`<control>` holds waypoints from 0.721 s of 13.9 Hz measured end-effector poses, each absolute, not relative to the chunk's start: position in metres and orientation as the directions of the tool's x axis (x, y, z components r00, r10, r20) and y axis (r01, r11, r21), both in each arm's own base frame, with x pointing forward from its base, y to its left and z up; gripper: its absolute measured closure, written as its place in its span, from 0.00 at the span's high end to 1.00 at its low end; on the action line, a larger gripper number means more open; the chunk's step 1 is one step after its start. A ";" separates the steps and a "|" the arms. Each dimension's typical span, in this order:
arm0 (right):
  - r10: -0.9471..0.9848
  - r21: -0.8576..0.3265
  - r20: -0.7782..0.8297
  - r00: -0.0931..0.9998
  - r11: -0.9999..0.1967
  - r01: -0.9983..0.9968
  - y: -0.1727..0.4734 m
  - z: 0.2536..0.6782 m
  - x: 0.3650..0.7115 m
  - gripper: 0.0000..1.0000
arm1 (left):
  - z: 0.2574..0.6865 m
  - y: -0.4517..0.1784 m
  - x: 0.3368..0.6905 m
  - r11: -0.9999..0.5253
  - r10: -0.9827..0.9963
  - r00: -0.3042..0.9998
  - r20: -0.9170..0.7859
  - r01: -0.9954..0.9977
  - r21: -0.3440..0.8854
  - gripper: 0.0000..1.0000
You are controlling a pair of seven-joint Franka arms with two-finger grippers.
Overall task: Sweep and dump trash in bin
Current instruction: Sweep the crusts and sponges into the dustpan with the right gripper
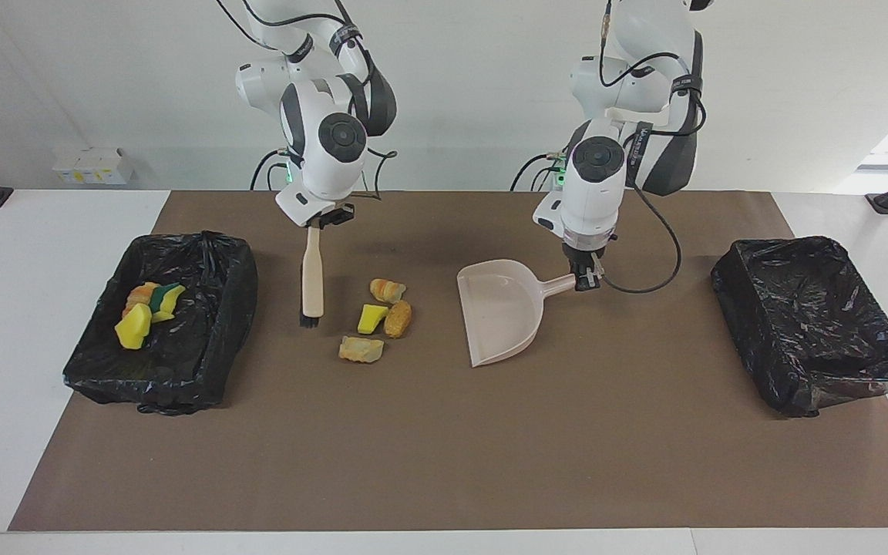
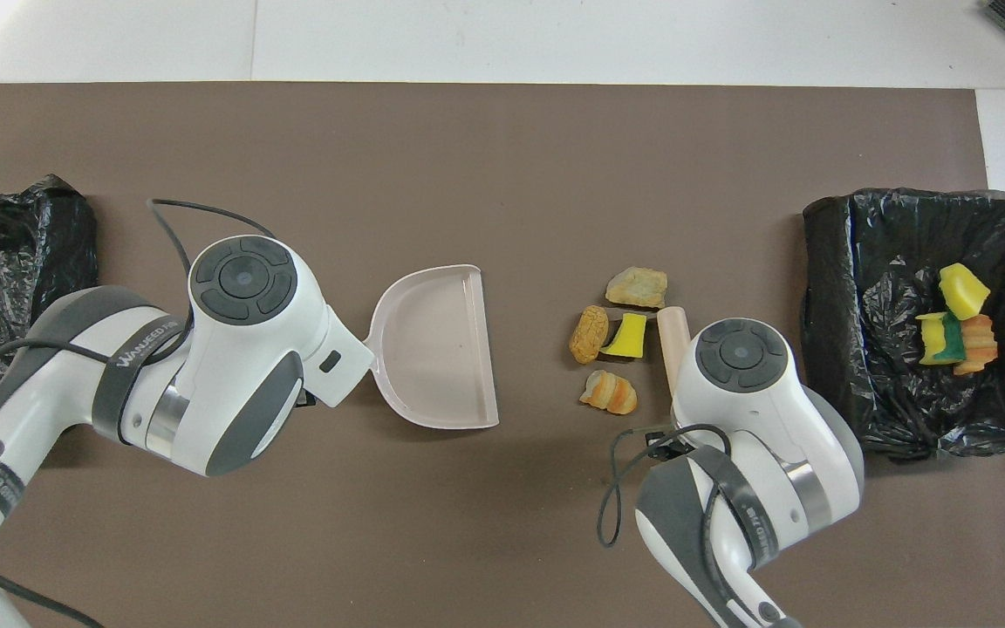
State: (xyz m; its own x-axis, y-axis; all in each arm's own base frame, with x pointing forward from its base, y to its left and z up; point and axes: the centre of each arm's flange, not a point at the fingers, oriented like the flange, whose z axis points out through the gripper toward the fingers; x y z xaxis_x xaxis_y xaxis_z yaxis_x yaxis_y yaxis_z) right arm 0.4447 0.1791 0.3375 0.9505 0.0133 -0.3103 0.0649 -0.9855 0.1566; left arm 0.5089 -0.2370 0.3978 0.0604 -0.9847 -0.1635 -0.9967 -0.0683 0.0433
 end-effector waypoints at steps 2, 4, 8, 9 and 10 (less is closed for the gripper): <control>-0.019 0.084 -0.296 0.955 -0.996 0.007 0.208 0.332 0.449 0.26 | 0.396 -0.236 0.507 -0.068 -0.985 0.061 -0.162 -0.997 0.041 0.32; -0.025 0.008 -0.297 0.955 -1.000 -0.024 0.241 0.328 0.454 0.26 | 0.396 -0.235 0.505 -0.073 -0.985 0.066 -0.161 -0.997 0.038 0.32; 0.018 -0.125 -0.315 0.949 -0.992 -0.023 0.306 0.334 0.449 0.26 | 0.394 -0.234 0.503 -0.080 -0.985 0.074 -0.159 -0.996 0.034 0.32; 0.031 -0.189 -0.319 0.947 -0.981 -0.031 0.321 0.337 0.445 0.26 | 0.394 -0.234 0.503 -0.081 -0.985 0.075 -0.158 -0.996 0.033 0.32; 0.041 -0.250 -0.323 0.945 -0.967 -0.043 0.333 0.339 0.441 0.26 | 0.392 -0.233 0.500 -0.082 -0.985 0.076 -0.155 -0.996 0.029 0.32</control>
